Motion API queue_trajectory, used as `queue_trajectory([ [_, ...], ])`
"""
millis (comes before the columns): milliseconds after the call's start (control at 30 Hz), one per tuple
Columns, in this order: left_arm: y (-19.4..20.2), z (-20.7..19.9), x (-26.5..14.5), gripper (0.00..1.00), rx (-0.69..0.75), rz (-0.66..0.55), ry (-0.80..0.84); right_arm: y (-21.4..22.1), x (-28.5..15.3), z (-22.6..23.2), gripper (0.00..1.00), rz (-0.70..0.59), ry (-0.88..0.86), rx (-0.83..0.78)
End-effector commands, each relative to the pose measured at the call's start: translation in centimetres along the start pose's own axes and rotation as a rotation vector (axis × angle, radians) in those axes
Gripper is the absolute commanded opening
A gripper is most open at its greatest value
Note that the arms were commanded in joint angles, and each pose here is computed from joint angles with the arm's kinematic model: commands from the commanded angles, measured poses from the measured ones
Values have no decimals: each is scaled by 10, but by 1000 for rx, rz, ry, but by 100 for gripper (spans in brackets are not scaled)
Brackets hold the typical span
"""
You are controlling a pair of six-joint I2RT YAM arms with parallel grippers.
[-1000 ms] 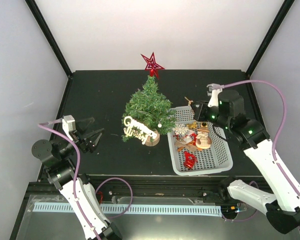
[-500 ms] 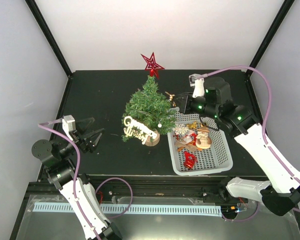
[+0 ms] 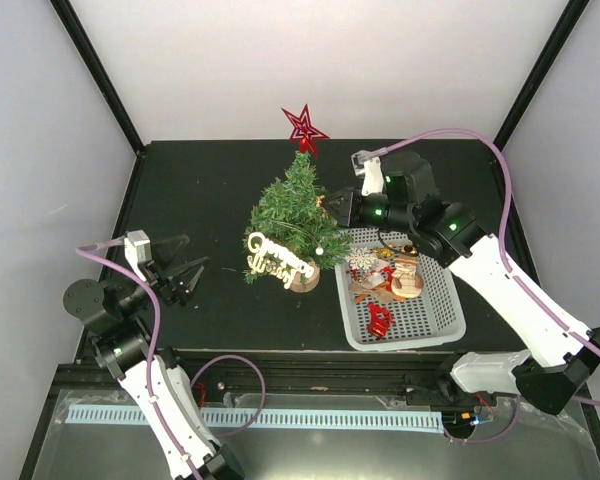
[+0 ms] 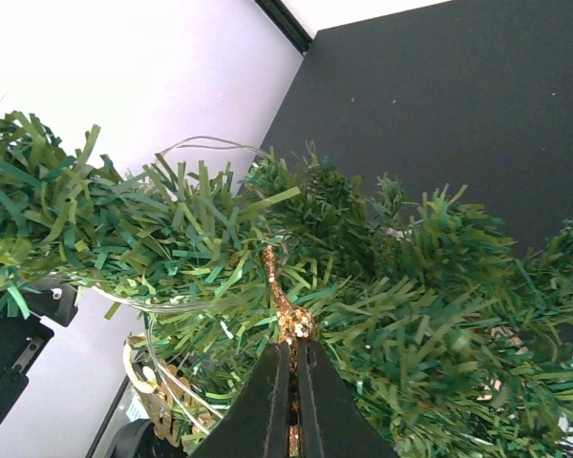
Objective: Decorate the small christmas tree
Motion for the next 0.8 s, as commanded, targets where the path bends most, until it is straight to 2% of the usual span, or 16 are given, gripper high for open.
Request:
queue_trajectory([
  [0, -1, -6, 0, 99, 31, 0, 6, -6, 1, 16, 3, -13, -59, -6],
  [500, -1, -6, 0, 99, 31, 1, 8, 2, 17, 6, 5, 15, -32, -7],
  [700, 0, -5, 0, 99, 30, 2, 8, -1, 7, 10, 16, -13, -42, -18],
  [767, 0, -6, 0, 99, 34, 2, 8, -2, 1, 12, 23, -34, -50, -22],
])
Point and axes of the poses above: each gripper's point midway between its finger pads, its own x axis out along the fingers, its own z axis along the line the jaws close on, y = z × x, the point moved 6 cm from there along -x, back along the fingers, and after that the axes turned 1 degree about -x, right-handed, at the moved point
